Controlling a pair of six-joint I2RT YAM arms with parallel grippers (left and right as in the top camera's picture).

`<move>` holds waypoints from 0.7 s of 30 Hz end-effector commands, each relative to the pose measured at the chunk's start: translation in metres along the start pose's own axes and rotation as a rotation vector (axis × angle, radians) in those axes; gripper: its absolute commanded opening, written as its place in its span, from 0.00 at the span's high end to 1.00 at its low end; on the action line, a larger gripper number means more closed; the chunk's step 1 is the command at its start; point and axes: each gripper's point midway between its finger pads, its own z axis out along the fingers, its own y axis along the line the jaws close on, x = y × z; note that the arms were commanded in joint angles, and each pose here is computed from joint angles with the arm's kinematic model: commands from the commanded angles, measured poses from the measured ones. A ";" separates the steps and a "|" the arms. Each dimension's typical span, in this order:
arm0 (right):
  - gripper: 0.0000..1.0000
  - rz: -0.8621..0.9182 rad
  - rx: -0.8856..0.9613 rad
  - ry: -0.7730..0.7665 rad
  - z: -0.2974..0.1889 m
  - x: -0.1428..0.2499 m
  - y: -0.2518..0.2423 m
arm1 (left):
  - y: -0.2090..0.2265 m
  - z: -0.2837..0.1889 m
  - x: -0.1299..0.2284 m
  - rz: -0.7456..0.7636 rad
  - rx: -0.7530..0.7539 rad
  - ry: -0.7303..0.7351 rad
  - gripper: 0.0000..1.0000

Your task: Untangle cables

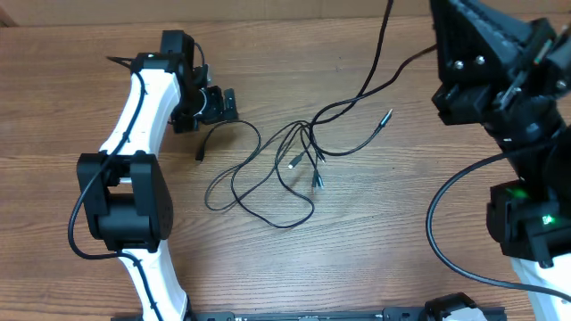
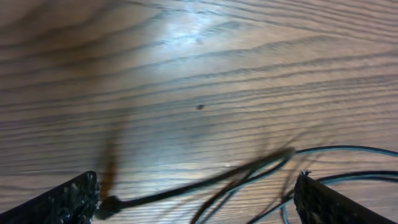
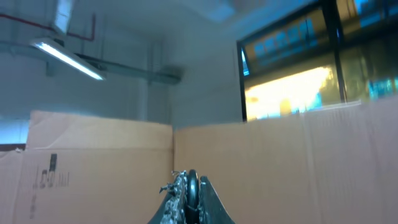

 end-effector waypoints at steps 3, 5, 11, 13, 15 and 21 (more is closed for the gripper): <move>0.96 -0.054 -0.002 -0.110 0.008 -0.022 -0.003 | -0.016 0.008 0.000 0.023 0.024 0.004 0.00; 0.96 -0.054 -0.019 -0.137 0.009 -0.025 -0.002 | -0.020 0.009 0.001 0.034 0.025 0.003 0.00; 0.96 -0.062 -0.031 -0.159 0.013 -0.023 -0.005 | -0.034 0.012 0.005 0.055 0.034 0.008 0.00; 0.96 -0.075 -0.040 -0.186 0.014 -0.025 -0.005 | -0.039 0.013 0.007 0.065 0.035 0.012 0.01; 0.96 -0.094 -0.051 -0.227 0.014 -0.031 -0.003 | -0.045 0.014 0.009 0.078 0.037 0.017 0.01; 0.96 -0.135 -0.088 -0.305 0.011 -0.044 0.004 | -0.069 0.020 0.018 0.145 0.044 0.022 0.00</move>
